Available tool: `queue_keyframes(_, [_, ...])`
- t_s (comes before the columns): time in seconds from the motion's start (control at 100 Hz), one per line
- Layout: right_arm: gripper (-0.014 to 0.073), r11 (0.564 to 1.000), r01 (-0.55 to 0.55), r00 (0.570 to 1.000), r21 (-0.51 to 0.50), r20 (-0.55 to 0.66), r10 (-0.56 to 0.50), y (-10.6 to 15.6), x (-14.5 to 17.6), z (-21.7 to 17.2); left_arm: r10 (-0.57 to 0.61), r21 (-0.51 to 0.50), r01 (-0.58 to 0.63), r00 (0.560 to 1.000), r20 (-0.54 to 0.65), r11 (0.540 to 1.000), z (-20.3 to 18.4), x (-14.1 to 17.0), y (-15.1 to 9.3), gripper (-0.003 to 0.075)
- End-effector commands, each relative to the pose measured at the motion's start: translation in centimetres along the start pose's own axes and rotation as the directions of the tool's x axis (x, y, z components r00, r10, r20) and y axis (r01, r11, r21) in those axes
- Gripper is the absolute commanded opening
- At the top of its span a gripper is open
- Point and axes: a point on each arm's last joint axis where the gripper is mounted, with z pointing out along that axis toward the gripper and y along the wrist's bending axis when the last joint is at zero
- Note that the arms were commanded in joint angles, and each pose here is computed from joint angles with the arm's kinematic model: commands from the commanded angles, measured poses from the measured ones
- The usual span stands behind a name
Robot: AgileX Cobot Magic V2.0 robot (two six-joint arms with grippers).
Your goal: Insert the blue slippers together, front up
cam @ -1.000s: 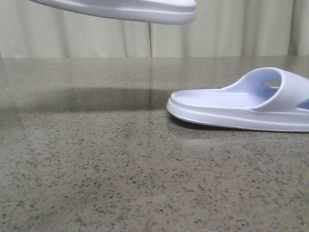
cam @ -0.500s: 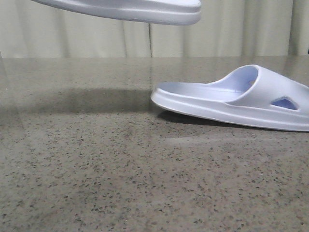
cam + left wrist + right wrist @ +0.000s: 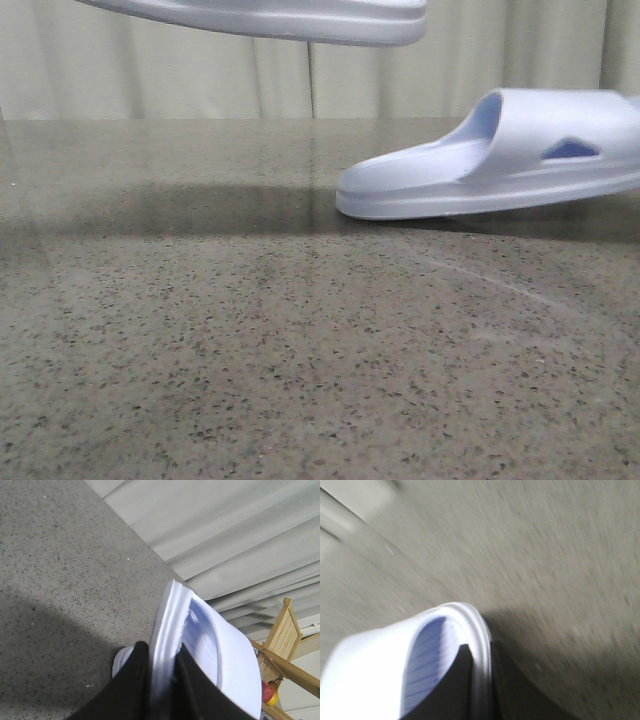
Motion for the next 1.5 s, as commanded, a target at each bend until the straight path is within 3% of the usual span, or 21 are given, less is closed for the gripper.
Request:
queue_keyframes(0.0, [-0.0106,0.993,0.02,0.969,-0.12,0.247,0.011,1.6,-3.1,-1.9,-0.024,0.067,0.024,1.0,0.01,0.997,-0.4,-0.3,-1.5,0.0016])
queue_keyframes(0.17, [-0.0106,0.969,0.073,0.878,-0.238,0.476,0.051,2.8,-5.4,-5.6,-0.029,0.067,0.028,1.0,0.009,0.997,-0.4,-0.3,-1.5,0.0016])
queue_keyframes(0.29, [-0.0106,0.953,0.093,0.832,-0.287,0.549,0.084,3.2,-6.1,-8.0,-0.032,0.068,0.031,0.999,0.01,0.997,-0.4,-0.3,-1.5,0.0016])
queue_keyframes(0.38, [-0.0106,0.947,0.095,0.825,-0.306,0.557,0.097,3.3,-6.1,-9.5,-0.044,0.069,0.043,0.999,0.01,0.997,-0.4,-0.3,-1.5,0.0016])
queue_keyframes(0.6, [-0.0106,0.935,-0.015,0.857,-0.354,0.477,0.195,2.9,-5.4,-12.0,-0.068,0.102,0.071,0.997,-0.031,0.992,-0.4,0.0,-1.8,0.0016])
queue_keyframes(0.95, [-0.0107,0.924,-0.165,0.946,-0.346,0.209,0.247,2.7,-3.0,-12.2,-0.087,0.163,0.101,0.992,-0.093,0.981,-0.5,0.5,-2.4,0.0016])
queue_keyframes(1.26, [-0.0106,0.904,-0.159,0.969,-0.396,0.112,0.22,3.5,-2.1,-12.2,-0.102,0.211,0.138,0.979,-0.174,0.968,-0.7,1.1,-3.0,0.0016])
queue_keyframes(1.49, [-0.0106,0.891,-0.155,0.975,-0.426,0.083,0.209,3.9,-1.8,-12.2,-0.12,0.31,0.203,0.956,-0.268,0.929,-1.2,1.7,-4.1,0.0016])
